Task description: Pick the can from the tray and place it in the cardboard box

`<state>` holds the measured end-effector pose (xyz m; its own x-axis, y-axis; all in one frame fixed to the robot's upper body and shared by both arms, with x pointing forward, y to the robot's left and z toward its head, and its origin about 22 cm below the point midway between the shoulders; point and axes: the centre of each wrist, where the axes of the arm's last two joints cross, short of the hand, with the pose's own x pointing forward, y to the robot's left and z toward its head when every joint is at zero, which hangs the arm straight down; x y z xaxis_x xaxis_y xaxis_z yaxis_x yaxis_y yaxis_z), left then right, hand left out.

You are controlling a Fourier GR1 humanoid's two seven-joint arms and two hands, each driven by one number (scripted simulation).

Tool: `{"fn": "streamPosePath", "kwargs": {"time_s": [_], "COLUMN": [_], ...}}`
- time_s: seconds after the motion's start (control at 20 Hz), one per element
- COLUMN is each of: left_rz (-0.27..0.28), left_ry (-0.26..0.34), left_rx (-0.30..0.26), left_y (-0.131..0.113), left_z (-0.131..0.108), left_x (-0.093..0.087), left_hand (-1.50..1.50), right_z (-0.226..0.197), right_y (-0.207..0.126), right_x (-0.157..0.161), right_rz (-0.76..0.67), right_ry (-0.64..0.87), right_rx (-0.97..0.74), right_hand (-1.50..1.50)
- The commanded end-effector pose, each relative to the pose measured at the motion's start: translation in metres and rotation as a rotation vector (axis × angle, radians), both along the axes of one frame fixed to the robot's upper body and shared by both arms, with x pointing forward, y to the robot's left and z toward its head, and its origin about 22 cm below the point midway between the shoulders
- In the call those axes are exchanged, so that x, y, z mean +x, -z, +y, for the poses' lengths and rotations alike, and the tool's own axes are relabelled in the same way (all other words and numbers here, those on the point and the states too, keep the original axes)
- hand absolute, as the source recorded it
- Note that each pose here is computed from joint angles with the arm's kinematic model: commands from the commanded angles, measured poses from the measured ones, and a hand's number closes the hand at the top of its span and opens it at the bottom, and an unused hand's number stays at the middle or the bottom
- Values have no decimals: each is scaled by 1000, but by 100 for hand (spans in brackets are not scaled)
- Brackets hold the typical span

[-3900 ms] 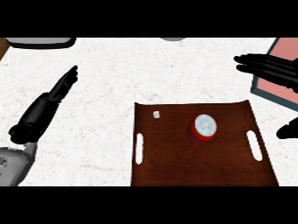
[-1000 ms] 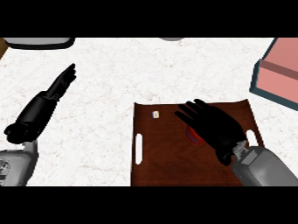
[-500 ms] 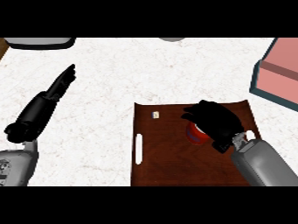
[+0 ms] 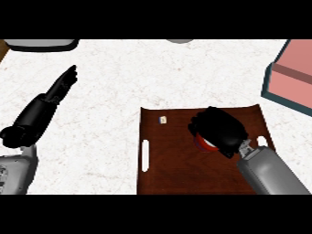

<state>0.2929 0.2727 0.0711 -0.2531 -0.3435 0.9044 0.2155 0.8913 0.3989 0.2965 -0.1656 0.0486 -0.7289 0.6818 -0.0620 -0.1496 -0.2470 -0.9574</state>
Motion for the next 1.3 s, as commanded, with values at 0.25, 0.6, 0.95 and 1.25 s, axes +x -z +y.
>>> {"fn": "streamPosePath", "kwargs": {"time_s": [0.25, 0.6, 0.95, 1.25], "left_rz": [7, 0, 12, -7], "left_ry": [9, -11, 1, -11], "left_rx": [2, -1, 10, 2], "left_y": [6, 6, 11, 1], "left_z": [-10, -11, -5, -5], "left_x": [-2, -8, -5, 5], "left_hand": [0, 0, 0, 0], "right_z": [-48, -65, -97, -120], "right_y": [26, -26, -99, -129], "right_x": [10, -1, -13, 10], "right_rz": [170, -52, -203, -219], "right_ry": [13, -83, 9, 335], "right_rx": [244, 363, 515, 761], "right_hand": [150, 150, 150, 150]}}
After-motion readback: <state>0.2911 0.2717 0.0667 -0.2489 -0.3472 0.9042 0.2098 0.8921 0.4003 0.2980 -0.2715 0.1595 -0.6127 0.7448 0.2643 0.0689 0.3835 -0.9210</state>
